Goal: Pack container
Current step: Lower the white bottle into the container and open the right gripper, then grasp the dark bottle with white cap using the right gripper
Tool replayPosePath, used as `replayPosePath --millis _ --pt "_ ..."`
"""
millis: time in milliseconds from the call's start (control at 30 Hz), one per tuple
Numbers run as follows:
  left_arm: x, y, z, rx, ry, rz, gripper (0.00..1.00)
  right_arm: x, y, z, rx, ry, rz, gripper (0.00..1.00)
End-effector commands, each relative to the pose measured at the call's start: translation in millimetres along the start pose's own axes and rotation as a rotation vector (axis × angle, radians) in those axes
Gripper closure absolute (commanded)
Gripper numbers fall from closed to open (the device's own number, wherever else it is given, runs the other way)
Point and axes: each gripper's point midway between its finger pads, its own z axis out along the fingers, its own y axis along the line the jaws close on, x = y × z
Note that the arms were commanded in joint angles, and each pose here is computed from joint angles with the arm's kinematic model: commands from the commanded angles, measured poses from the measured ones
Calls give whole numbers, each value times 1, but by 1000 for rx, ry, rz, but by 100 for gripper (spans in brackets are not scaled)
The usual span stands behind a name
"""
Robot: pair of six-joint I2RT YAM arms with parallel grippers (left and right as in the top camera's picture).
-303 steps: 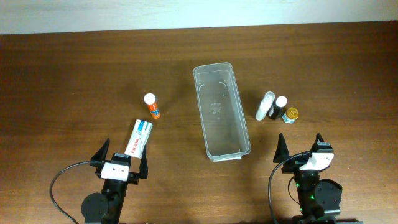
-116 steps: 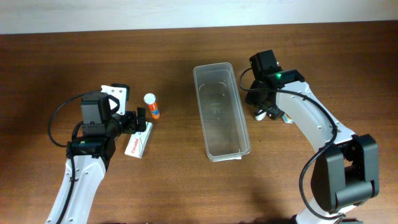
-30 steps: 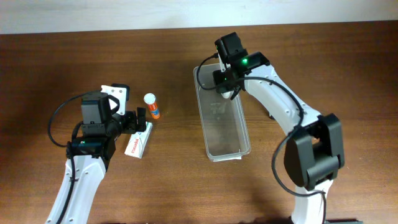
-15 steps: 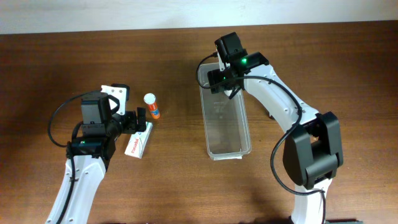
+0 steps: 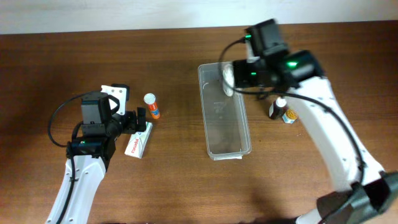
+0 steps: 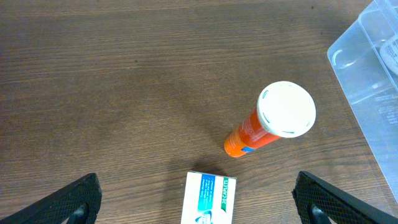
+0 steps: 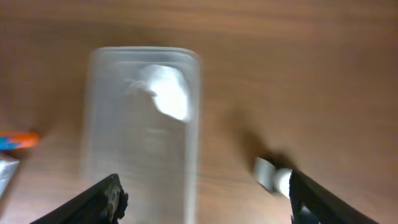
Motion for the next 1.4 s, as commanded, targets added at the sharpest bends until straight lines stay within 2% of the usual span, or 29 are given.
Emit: replayPosePath --millis 0,267,433,500,700,800,1033,1200,1367 --pt "-8 -1 -1 10 -13 0 1 16 -55 22 145 104 121 25" --pt "-8 -1 -1 10 -13 0 1 73 -93 85 160 401 217 36" --pt "-8 -1 -1 10 -13 0 1 91 -97 114 175 483 219 40" --pt "-8 -1 -1 10 -13 0 1 96 -97 120 179 503 220 45" --pt "-8 -1 -1 10 -13 0 1 101 -97 127 184 506 238 64" --pt "-8 -1 -1 10 -13 0 1 101 -97 126 185 508 238 66" --pt "-8 -1 -1 10 -13 0 1 100 -97 126 185 504 238 80" --pt "-8 -1 -1 10 -13 0 1 95 -95 112 180 484 237 81" --pt "-8 -1 -1 10 -13 0 1 71 -81 62 142 391 216 82"
